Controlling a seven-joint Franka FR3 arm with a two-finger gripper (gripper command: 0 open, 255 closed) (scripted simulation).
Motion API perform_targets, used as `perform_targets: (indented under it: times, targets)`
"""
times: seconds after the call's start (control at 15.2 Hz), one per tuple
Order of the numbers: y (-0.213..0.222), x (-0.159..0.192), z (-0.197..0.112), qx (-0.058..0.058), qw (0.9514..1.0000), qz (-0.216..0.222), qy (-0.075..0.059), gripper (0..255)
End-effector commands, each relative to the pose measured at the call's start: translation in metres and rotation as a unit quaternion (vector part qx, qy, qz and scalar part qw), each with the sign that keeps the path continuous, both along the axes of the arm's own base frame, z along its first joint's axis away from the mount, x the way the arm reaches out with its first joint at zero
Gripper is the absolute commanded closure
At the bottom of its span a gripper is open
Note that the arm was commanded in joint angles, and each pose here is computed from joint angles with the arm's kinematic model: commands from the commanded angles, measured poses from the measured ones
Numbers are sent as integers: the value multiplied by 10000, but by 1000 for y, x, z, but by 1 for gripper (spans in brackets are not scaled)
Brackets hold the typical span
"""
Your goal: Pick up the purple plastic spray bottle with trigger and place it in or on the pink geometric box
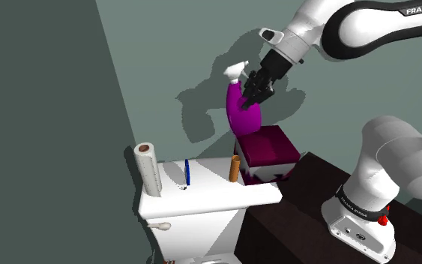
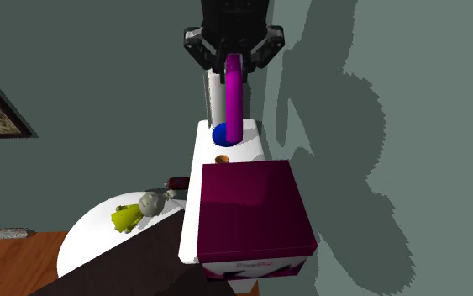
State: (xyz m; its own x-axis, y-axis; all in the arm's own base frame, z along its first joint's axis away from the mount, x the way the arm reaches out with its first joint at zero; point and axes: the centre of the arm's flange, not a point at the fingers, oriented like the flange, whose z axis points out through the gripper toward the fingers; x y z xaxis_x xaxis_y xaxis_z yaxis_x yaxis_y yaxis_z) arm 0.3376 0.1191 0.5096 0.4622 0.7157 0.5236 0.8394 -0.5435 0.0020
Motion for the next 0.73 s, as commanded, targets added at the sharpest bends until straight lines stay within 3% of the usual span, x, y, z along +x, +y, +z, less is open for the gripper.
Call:
perform_targets:
  times: [0.0,0.66]
  targets:
    - [-23,-14,-5,-1,10000,10,4,255]
    - [-136,-57,-13,-1,10000,10,4,255]
